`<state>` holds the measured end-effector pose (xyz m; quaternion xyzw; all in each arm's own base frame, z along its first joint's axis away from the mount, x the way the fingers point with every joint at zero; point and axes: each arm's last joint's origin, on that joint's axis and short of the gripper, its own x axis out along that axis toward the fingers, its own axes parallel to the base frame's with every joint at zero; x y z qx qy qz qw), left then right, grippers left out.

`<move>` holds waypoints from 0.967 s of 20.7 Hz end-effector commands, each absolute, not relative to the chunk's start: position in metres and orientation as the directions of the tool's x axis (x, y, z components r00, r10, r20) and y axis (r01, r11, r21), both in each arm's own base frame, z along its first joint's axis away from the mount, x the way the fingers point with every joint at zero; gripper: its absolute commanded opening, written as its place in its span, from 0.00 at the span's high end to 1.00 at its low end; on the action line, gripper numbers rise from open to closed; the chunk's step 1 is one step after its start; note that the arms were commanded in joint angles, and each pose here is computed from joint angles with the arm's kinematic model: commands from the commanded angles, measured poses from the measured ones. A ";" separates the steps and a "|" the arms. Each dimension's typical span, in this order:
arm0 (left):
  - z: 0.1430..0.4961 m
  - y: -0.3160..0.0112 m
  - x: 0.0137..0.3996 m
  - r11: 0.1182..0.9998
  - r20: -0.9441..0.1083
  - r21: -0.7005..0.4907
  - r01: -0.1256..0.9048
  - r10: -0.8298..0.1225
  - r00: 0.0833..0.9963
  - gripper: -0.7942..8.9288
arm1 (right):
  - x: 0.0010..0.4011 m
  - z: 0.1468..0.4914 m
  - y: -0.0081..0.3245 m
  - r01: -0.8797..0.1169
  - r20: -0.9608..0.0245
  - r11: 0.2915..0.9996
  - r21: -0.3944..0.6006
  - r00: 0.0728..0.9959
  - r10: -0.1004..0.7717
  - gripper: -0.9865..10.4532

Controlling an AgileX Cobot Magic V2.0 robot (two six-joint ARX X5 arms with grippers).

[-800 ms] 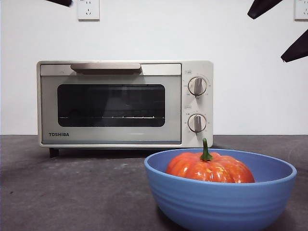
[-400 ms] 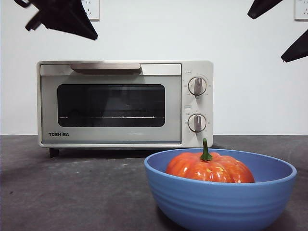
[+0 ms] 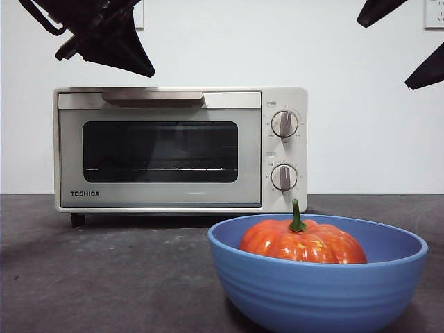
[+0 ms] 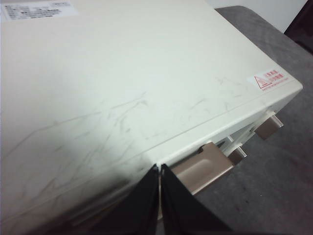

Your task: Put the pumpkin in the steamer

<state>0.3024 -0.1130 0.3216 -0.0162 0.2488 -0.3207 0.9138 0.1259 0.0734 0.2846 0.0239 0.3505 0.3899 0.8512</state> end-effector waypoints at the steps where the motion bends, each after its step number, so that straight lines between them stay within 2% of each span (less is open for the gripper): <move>1: 0.323 -0.119 0.309 0.793 -0.440 -0.145 0.592 -0.588 0.679 0.90 | 0.127 0.287 0.075 -0.648 -0.570 0.691 0.319 0.451 0.686 0.47; 20: 0.307 -0.128 0.312 0.794 -0.514 -0.095 0.600 -0.555 0.654 0.90 | 0.127 0.287 0.075 -0.649 -0.570 0.691 0.319 0.451 0.687 0.47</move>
